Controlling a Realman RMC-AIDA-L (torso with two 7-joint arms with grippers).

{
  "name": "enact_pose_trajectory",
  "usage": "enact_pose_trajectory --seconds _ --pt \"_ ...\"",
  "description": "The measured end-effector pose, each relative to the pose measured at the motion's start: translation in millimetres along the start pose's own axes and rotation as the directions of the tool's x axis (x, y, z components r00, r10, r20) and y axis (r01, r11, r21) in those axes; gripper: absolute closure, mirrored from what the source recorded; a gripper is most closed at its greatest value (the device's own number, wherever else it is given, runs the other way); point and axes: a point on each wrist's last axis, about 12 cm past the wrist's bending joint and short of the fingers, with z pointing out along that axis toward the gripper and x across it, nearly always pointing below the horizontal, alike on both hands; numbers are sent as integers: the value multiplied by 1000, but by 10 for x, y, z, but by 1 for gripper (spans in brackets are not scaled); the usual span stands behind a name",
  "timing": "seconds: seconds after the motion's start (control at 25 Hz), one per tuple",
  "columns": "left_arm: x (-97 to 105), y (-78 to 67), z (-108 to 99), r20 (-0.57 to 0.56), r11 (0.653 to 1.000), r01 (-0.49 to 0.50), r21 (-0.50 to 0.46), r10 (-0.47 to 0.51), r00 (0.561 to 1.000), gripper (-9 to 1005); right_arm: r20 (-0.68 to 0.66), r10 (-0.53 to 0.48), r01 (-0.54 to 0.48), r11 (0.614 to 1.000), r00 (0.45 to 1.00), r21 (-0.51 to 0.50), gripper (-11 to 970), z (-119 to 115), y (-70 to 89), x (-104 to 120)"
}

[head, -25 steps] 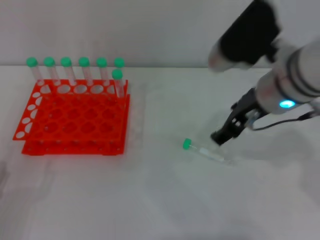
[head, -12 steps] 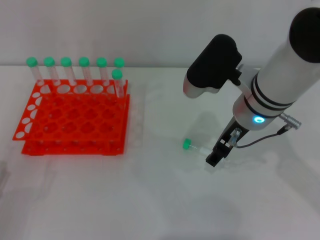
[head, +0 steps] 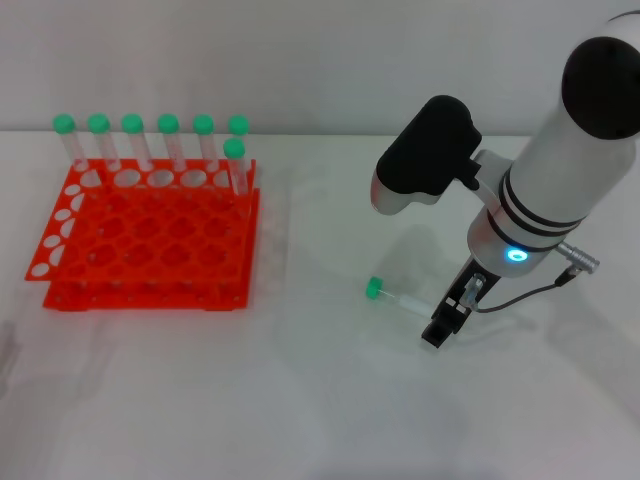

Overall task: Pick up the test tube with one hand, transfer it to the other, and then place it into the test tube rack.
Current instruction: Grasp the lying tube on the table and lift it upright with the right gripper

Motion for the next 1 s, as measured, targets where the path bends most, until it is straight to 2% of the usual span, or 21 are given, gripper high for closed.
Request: enact_pose_trajectory --seconds 0.04,0.24,0.48,0.56,1.0 --pt "0 0 0 0 1000 0 0 0 1000 124 0 0 0 1000 1000 0 126 2 -1 0" --pt "2 -2 0 -2 1000 0 2 0 1000 125 -2 1 -1 1000 1000 1 258 11 -8 0" --pt "-1 0 0 -2 1000 -1 2 1 1000 125 -17 -4 4 1000 1000 1 464 63 -3 -19" --pt "-2 2 1 -2 1000 -1 2 1 1000 125 -16 -6 5 1000 1000 -1 646 70 2 -28" --pt "-7 8 -1 -2 1000 -3 2 3 1000 125 -33 -1 1 1000 999 -3 661 122 -1 -34"
